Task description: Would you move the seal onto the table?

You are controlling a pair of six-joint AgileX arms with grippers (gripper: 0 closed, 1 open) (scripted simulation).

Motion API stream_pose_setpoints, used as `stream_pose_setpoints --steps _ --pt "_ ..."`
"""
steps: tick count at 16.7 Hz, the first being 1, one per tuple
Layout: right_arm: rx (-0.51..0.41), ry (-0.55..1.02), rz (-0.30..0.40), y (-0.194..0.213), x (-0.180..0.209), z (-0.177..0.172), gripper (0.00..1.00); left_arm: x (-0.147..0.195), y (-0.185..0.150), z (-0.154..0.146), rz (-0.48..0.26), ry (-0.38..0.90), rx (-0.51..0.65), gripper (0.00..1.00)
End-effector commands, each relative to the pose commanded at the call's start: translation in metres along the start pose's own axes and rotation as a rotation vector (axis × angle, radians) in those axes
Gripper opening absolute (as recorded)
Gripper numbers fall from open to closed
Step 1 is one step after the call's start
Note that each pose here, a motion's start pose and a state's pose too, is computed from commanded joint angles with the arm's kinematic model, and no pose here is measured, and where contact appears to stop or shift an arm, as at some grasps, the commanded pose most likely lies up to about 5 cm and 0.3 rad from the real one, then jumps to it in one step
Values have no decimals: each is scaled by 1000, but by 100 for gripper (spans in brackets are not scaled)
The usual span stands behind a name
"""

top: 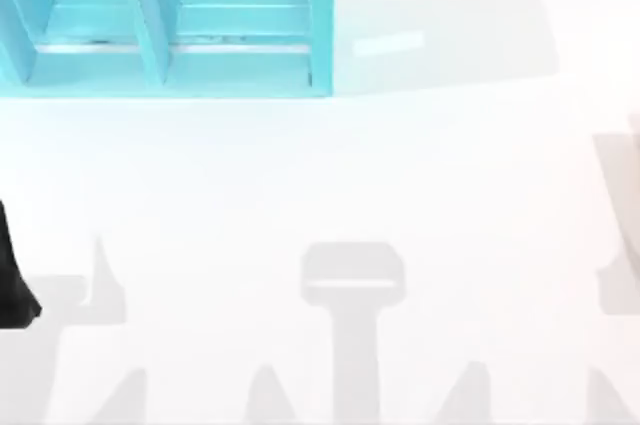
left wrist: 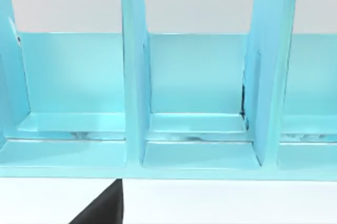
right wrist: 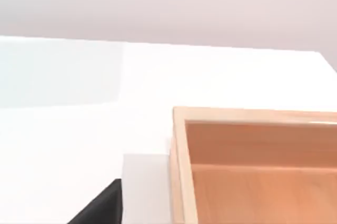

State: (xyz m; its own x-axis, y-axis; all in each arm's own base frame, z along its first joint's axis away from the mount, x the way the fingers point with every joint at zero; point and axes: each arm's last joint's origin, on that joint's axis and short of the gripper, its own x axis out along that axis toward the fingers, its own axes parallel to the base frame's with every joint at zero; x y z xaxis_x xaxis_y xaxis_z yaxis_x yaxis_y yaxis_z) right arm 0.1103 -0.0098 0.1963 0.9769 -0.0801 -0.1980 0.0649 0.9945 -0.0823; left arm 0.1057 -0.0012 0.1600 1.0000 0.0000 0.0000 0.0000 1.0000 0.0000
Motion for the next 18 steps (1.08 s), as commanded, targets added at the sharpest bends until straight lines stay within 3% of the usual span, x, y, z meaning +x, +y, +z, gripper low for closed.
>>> stream_pose_setpoints --steps 4,7,13,18 --pt "-63 340 -48 -17 20 39 100 0 0 0 0 0 0 100" --pt "-81 653 -46 -36 52 58 100 0 0 0 0 0 0 100" --pt "-47 1135 26 -87 115 72 100 0 0 0 0 0 0 100" --pt "-2 1338 97 -123 149 68 100 0 0 0 0 0 0 100"
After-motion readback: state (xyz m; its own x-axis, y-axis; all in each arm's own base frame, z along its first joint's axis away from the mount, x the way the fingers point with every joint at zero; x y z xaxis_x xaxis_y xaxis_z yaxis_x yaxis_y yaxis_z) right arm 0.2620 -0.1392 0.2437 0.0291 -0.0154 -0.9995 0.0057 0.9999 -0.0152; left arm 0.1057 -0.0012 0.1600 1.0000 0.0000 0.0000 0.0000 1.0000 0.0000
